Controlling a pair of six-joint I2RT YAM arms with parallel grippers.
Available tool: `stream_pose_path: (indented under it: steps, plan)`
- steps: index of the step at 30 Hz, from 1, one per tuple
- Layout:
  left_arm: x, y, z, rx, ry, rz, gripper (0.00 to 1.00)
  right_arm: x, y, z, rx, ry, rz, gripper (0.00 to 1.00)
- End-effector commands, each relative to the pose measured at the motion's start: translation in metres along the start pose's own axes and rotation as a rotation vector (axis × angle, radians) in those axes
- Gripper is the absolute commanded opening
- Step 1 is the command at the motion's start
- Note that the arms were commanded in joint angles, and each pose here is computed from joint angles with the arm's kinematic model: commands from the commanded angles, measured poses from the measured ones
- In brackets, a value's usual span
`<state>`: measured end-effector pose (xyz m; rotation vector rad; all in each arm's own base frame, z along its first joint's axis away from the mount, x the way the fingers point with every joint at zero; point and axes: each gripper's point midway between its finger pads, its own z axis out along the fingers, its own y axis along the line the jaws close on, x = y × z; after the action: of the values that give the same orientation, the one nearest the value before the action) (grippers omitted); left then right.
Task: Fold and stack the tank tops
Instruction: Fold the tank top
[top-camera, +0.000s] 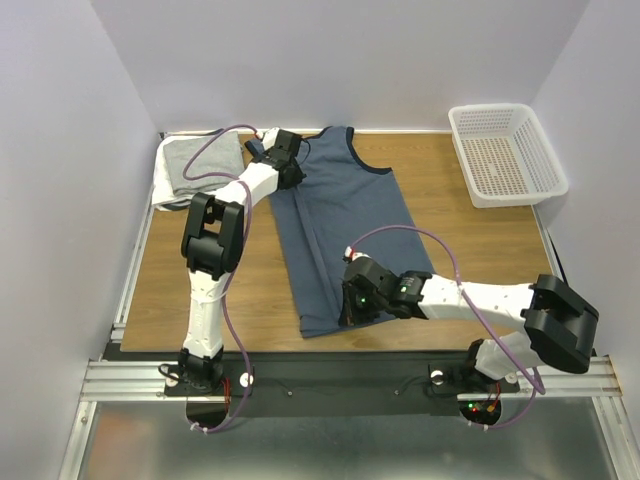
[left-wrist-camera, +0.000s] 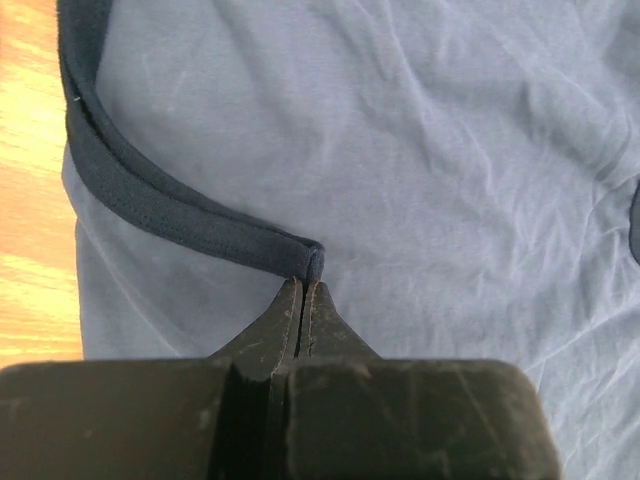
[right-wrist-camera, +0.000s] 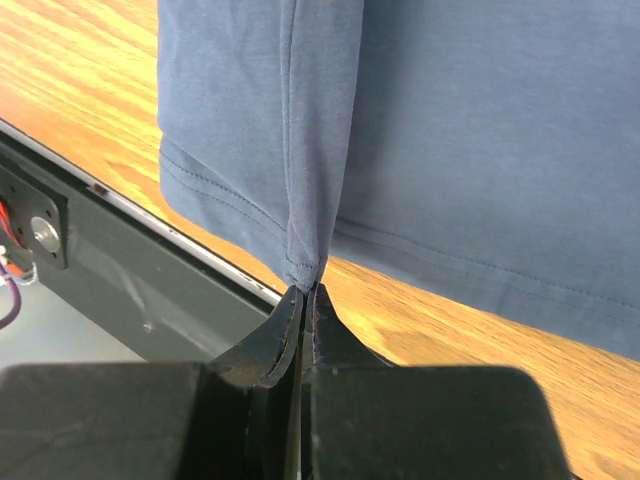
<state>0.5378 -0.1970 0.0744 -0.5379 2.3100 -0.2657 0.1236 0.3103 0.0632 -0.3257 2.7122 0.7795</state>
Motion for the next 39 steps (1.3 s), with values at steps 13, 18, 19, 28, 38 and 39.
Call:
stream_pose_path:
  steps: [13, 18, 19, 28, 38, 39]
  plan:
    - [-0.007, -0.029, 0.0, 0.051, -0.036, 0.014, 0.0, -0.002, -0.015, -0.008, 0.016, -0.074, 0.065, 0.0]
    - [-0.006, -0.038, -0.002, 0.071, -0.039, 0.017, 0.0, 0.001, -0.02, -0.01, 0.021, -0.079, 0.078, 0.0]
    - [-0.005, -0.039, 0.0, 0.074, -0.037, 0.02, 0.0, 0.001, -0.021, -0.01, 0.022, -0.079, 0.081, 0.01]
    - [0.002, -0.048, -0.003, 0.135, -0.024, 0.053, 0.32, -0.002, -0.033, -0.016, 0.051, -0.132, 0.121, 0.19]
    - [-0.068, -0.043, -0.074, 0.172, -0.164, 0.018, 0.45, -0.042, -0.019, -0.05, 0.136, -0.249, 0.034, 0.48]
    - [-0.078, -0.026, -0.077, 0.122, -0.198, -0.017, 0.43, -0.054, -0.003, -0.055, 0.123, -0.271, 0.009, 0.38]
